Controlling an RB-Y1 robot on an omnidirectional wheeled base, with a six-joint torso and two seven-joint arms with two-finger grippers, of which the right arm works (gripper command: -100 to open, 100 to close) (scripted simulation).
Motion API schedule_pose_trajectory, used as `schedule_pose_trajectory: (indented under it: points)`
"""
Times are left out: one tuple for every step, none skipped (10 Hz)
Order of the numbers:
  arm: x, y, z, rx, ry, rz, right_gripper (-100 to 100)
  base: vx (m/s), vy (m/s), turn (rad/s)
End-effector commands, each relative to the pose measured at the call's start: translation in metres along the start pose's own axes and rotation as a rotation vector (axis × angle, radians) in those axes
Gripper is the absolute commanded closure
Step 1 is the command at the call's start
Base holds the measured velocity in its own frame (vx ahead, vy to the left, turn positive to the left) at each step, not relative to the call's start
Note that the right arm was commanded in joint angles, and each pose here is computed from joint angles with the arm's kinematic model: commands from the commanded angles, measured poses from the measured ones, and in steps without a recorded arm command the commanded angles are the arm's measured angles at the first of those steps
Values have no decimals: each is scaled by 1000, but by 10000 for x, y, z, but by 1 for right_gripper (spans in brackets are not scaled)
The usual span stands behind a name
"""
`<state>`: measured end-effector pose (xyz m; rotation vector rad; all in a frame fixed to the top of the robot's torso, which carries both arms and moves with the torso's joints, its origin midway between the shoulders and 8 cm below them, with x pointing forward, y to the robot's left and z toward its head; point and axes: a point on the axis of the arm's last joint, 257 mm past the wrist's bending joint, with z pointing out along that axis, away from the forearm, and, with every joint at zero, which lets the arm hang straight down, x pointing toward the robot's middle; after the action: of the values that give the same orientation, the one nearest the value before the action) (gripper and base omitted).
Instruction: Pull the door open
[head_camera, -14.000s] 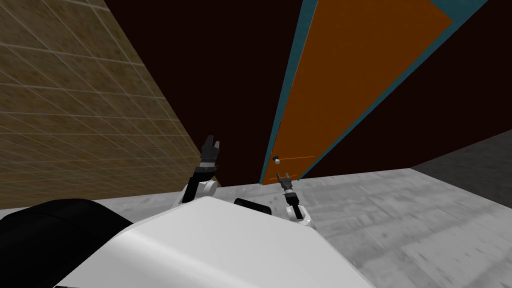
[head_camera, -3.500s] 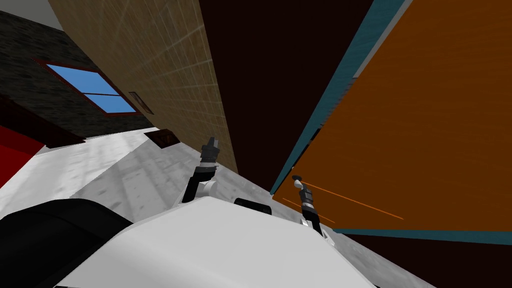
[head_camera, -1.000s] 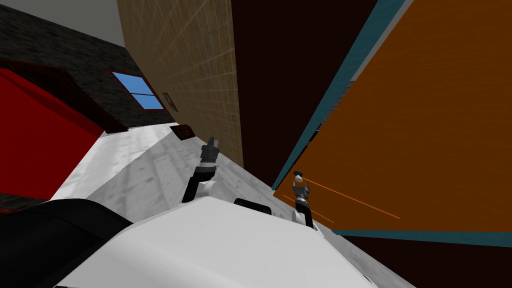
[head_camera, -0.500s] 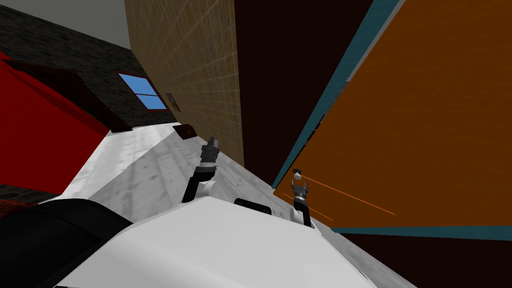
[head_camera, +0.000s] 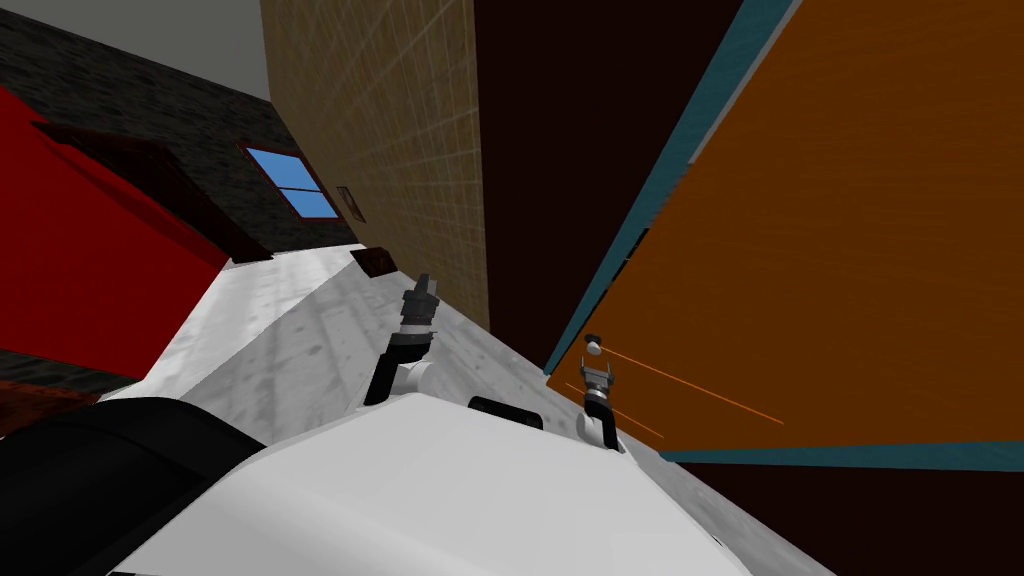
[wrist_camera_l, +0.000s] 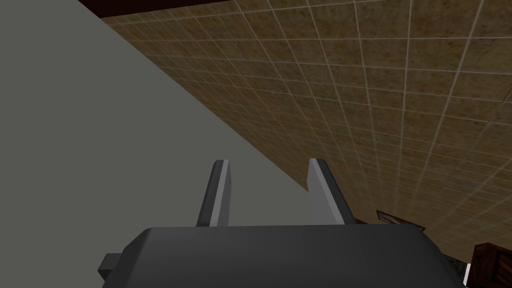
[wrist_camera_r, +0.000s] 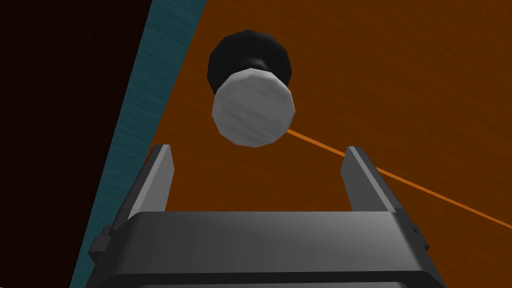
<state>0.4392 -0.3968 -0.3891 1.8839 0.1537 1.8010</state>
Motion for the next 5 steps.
schedule_pose_trajectory:
  points:
    - [15, -48, 16, -3, -6, 73, -100, -88, -38, 34]
    - [15, -48, 16, -3, -6, 87, -100, -61, -21, 12]
    - [26, -77, 25, -5, -9, 139, -100, -47, -8, 16]
    - [37, -105, 34, -7, -12, 181, -100, -64, -10, 31]
    - [47, -132, 42, -9, -15, 225, -100, -86, -18, 33]
